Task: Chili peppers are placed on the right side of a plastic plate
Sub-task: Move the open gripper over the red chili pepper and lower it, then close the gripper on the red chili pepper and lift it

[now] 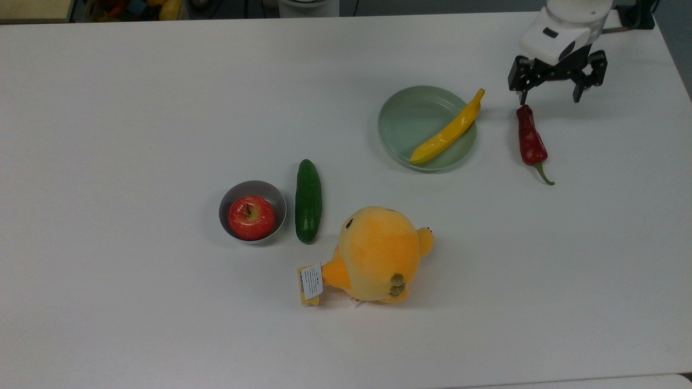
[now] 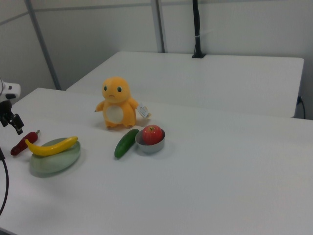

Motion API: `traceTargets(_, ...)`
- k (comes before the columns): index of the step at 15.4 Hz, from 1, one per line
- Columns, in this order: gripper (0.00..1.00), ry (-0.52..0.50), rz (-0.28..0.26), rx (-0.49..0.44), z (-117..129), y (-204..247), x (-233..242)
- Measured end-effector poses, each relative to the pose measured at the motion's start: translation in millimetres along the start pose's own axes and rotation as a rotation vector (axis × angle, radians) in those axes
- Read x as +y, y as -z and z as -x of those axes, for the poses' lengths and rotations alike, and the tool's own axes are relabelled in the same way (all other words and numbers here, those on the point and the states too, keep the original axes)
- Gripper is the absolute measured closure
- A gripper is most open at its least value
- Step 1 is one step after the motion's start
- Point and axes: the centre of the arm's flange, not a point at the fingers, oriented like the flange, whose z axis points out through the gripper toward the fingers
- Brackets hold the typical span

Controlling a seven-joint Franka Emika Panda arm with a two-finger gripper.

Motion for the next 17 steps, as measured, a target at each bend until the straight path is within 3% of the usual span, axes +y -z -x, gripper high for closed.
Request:
traceTargets(6, 0.00, 0.009, 0.045, -0.012, -5, -53, 6)
traceTargets(17, 0.04, 0.033, 0.065, -0.002, -8, -75, 9)
